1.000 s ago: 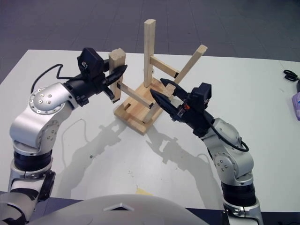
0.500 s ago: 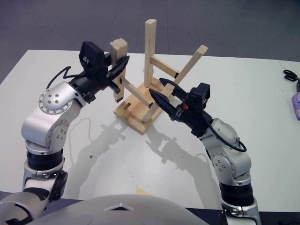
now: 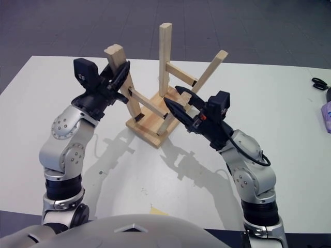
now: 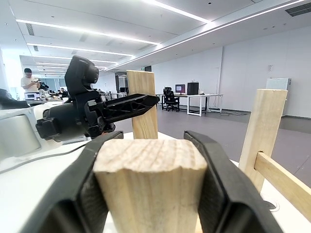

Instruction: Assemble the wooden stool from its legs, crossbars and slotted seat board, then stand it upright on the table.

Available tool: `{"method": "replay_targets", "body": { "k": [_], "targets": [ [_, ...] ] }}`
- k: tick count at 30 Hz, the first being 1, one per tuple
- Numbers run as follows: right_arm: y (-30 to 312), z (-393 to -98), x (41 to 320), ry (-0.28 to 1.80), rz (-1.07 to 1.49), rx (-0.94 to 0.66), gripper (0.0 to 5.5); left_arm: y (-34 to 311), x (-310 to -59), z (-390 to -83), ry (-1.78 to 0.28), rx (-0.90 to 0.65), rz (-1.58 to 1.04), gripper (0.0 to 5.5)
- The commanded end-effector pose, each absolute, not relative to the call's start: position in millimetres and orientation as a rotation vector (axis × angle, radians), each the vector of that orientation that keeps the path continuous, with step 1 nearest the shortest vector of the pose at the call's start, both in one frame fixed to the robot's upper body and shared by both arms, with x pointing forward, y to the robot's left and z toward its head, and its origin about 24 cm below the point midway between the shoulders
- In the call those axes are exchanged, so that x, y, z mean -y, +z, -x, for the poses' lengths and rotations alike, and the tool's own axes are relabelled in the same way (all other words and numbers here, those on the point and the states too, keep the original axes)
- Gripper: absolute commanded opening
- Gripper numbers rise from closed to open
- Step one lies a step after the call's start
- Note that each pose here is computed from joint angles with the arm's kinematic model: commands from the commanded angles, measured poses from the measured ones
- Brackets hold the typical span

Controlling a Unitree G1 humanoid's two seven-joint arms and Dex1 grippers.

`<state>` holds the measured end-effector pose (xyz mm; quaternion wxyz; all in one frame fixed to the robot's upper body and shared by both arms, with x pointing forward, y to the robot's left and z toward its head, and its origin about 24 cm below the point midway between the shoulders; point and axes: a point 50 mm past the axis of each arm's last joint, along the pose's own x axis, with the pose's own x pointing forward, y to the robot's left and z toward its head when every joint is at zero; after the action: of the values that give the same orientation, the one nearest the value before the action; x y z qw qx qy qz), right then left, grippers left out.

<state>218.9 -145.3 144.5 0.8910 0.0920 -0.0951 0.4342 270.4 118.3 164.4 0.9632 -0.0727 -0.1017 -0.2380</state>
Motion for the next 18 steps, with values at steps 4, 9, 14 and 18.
{"method": "replay_targets", "body": {
  "k": [4,9,14,18],
  "targets": [
    [99,-216,148,0.878,-0.238,-0.099,2.09,154,-112,-279,-0.45,0.166,0.28,1.04],
    [101,-216,146,0.885,-0.247,-0.096,2.09,150,-110,-279,-0.481,0.171,0.202,1.04],
    [102,-217,148,0.878,-0.244,-0.096,2.09,145,-106,-270,-0.573,0.147,0.129,1.04],
    [101,-217,148,0.871,-0.243,-0.094,2.09,141,-102,-262,-0.639,0.133,0.087,1.04]
  ]
}}
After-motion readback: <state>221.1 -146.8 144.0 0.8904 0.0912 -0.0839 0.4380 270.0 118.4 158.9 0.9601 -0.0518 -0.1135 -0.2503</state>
